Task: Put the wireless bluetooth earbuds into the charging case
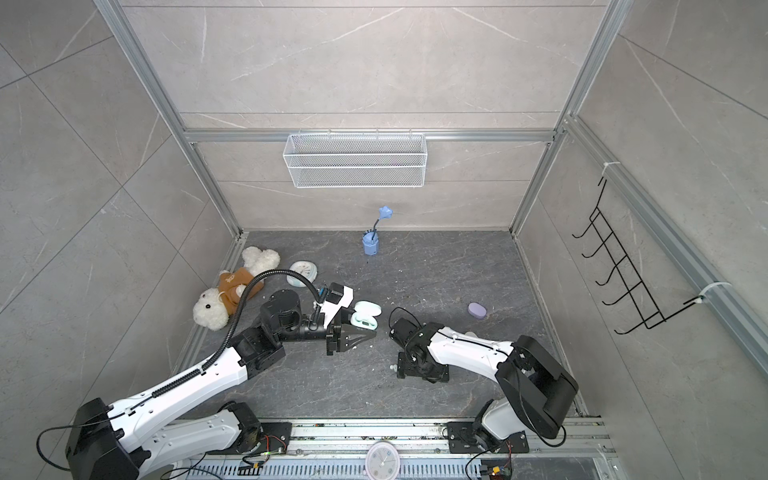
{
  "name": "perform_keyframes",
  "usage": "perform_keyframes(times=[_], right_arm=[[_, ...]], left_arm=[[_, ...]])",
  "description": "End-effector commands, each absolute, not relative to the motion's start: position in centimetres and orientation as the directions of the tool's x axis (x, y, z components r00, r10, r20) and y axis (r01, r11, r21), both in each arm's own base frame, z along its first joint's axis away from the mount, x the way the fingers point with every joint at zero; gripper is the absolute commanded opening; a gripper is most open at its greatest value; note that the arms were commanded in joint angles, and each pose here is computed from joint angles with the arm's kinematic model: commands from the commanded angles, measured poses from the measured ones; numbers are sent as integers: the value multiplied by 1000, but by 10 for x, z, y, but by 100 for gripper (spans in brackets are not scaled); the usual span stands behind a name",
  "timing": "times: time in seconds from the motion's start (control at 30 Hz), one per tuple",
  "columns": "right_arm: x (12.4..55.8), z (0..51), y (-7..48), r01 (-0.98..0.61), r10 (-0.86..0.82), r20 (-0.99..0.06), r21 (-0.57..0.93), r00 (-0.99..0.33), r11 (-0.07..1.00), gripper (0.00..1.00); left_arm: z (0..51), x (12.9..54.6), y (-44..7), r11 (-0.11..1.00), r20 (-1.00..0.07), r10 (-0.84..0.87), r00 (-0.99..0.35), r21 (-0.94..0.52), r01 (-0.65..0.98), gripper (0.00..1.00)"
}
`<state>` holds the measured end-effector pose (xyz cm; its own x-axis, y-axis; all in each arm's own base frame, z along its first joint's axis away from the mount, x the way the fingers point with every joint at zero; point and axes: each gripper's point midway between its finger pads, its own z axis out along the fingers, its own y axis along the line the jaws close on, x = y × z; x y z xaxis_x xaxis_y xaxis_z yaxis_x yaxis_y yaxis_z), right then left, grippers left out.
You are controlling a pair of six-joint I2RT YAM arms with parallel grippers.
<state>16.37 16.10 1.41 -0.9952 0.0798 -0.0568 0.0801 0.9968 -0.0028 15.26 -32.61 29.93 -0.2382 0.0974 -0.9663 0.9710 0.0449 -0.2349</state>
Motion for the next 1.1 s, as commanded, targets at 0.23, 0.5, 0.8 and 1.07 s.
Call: perform_keyframes(times=[0.23,0.5,0.8,1.07], right_arm=[[150,14,136,91,87,-42,-108,-995,990,97],[147,17,124,106,100,-47,-153,-994,983,98],[147,24,109,122,108,-71,-220,-992,968,100],[157,25,110,175,157,-106,-195,-982,965,100]], left_arm=[[323,149,-327,19,-982,56,-180,-179,984,0],[325,150,-328,14,-983,53,-178,-178,984,0],[327,149,-328,12,-983,54,-175,-174,985,0],[327,149,-328,8,-984,52,-173,-173,985,0]])
